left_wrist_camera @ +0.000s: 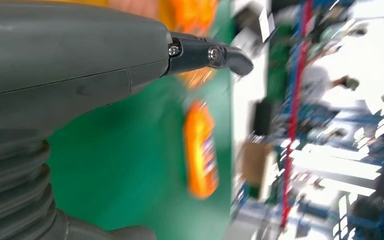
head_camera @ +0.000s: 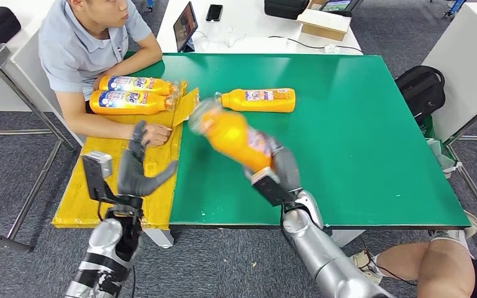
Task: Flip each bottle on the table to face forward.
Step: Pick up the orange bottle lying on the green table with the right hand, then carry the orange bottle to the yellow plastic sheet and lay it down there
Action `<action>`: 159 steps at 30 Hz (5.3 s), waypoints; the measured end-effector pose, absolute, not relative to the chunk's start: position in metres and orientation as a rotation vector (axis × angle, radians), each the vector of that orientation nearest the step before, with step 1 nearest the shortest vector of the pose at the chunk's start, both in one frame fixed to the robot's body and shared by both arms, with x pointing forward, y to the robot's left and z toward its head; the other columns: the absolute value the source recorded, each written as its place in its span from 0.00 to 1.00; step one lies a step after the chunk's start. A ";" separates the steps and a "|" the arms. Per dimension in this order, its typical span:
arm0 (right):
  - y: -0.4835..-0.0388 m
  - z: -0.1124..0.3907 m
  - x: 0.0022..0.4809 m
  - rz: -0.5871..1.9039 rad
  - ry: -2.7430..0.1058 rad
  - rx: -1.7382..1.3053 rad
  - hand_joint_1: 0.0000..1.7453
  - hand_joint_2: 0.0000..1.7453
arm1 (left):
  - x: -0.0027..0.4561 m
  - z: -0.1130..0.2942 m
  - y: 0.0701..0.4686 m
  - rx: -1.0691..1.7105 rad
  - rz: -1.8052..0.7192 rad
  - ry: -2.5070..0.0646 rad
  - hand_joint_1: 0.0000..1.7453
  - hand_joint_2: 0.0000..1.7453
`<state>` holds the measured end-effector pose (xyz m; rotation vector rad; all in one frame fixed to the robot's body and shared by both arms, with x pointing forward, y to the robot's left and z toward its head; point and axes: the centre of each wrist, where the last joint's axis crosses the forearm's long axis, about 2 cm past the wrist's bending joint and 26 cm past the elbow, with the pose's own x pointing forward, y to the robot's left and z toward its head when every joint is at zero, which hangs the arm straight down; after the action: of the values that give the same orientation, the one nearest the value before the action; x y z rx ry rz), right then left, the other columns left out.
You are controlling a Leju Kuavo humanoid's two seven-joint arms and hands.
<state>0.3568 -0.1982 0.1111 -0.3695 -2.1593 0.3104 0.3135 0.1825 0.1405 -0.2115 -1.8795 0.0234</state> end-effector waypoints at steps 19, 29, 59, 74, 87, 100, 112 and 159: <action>-0.204 0.146 0.346 0.070 -2.305 -0.465 1.00 1.00 | 0.299 0.124 0.162 -0.375 -0.061 -1.871 0.00 1.00; -0.172 0.131 0.344 0.362 -2.261 -0.137 1.00 1.00 | 0.276 0.136 0.152 -0.308 -0.354 -2.102 0.00 1.00; -0.068 0.128 0.323 0.683 -2.272 0.019 0.21 0.75 | 0.293 0.154 0.144 -0.536 -0.181 -2.000 0.97 1.00; -0.068 0.119 0.308 0.643 -2.353 -0.174 0.00 0.00 | 0.301 0.158 0.158 -0.721 -0.046 -1.990 1.00 1.00; -0.094 0.162 0.294 0.633 -2.627 -0.491 0.00 0.00 | 0.305 0.166 0.158 -0.717 -0.045 -2.001 1.00 1.00; -0.106 0.200 0.292 0.398 -2.706 -0.613 0.00 0.00 | 0.359 0.154 0.186 0.133 -0.242 -1.952 1.00 1.00; -0.111 0.199 0.292 0.268 -2.661 -0.560 0.00 0.00 | 0.393 0.140 0.220 0.795 -0.785 -1.765 1.00 1.00; -0.092 0.174 0.290 0.499 -2.657 -0.419 0.00 0.75 | 0.379 0.094 0.220 -0.179 -0.375 -1.797 0.00 1.00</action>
<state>0.2905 -0.0924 0.1742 -0.4189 -2.6572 0.4989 0.3792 0.2198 0.0939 -0.1786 -1.7969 -0.3750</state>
